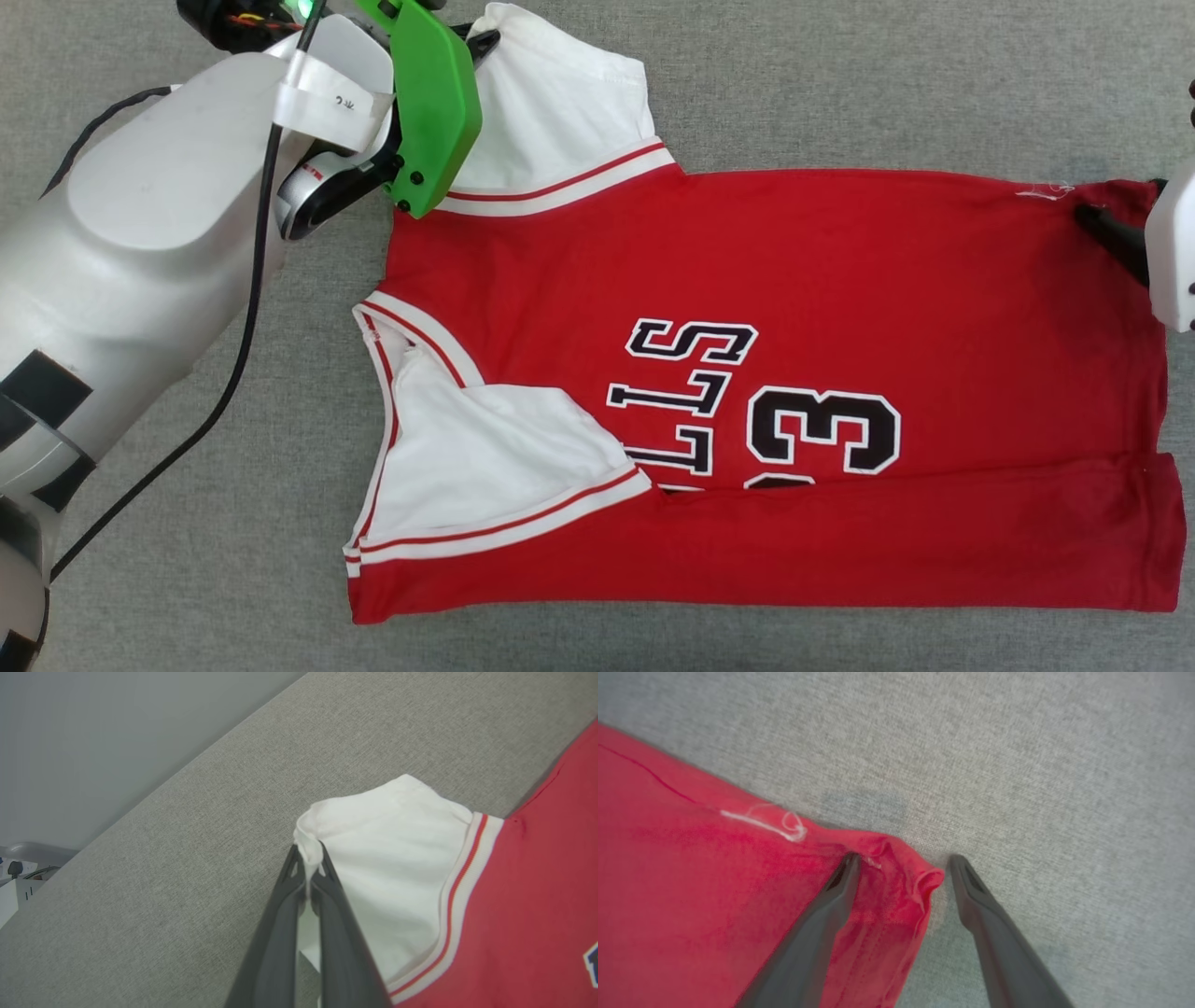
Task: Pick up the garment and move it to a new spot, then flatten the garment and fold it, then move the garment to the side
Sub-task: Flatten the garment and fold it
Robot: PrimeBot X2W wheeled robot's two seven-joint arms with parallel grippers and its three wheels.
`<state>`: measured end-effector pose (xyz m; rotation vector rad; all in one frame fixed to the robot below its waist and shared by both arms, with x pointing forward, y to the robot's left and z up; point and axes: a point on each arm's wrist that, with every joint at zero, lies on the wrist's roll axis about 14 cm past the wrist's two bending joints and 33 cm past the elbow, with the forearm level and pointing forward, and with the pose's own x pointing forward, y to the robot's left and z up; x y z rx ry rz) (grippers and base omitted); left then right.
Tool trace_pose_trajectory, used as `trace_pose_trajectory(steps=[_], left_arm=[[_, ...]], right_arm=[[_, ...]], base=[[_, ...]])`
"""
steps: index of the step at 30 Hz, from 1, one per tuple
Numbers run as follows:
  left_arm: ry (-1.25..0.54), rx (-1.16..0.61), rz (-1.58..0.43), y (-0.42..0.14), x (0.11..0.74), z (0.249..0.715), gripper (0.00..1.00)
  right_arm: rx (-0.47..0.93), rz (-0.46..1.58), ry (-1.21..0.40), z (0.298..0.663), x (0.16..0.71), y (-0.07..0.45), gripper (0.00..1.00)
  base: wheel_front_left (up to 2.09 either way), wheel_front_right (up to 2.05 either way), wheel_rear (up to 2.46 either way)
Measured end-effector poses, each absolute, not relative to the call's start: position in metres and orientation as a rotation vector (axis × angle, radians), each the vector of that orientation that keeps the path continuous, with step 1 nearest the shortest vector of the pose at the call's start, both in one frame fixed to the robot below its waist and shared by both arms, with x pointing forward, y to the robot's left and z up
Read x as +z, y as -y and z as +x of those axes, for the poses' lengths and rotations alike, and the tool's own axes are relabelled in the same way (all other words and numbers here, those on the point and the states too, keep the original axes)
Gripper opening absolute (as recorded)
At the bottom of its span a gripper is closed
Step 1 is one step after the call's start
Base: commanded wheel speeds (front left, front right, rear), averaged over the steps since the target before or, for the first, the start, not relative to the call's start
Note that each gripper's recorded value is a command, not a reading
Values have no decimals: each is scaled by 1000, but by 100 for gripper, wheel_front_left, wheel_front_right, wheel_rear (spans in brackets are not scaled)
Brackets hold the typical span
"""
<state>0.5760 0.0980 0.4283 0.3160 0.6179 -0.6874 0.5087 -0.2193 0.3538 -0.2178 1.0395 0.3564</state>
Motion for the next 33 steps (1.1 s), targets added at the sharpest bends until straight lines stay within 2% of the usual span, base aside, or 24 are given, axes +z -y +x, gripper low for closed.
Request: trace_pose_trajectory(steps=[1,10,16,24,33], left_arm=[[-610,-686,314,-98,430,577,0],[-541,-656,292,-105,455,577,0],[-527,-657,292,-106,467,560,0],[-503,-657,285,-112,480,528,0],[-512,-633,240,-122,479,476,0]], right_arm=[[359,-214,-1030,509,355,219,0],[375,-155,-873,514,382,209,0],[371,-129,-748,511,409,210,0],[378,-102,-648,487,433,209,0],[388,-88,-611,447,445,207,0]], base=[[0,0,0],[0,0,0],[0,0,0],[0,0,0],[0,0,0]])
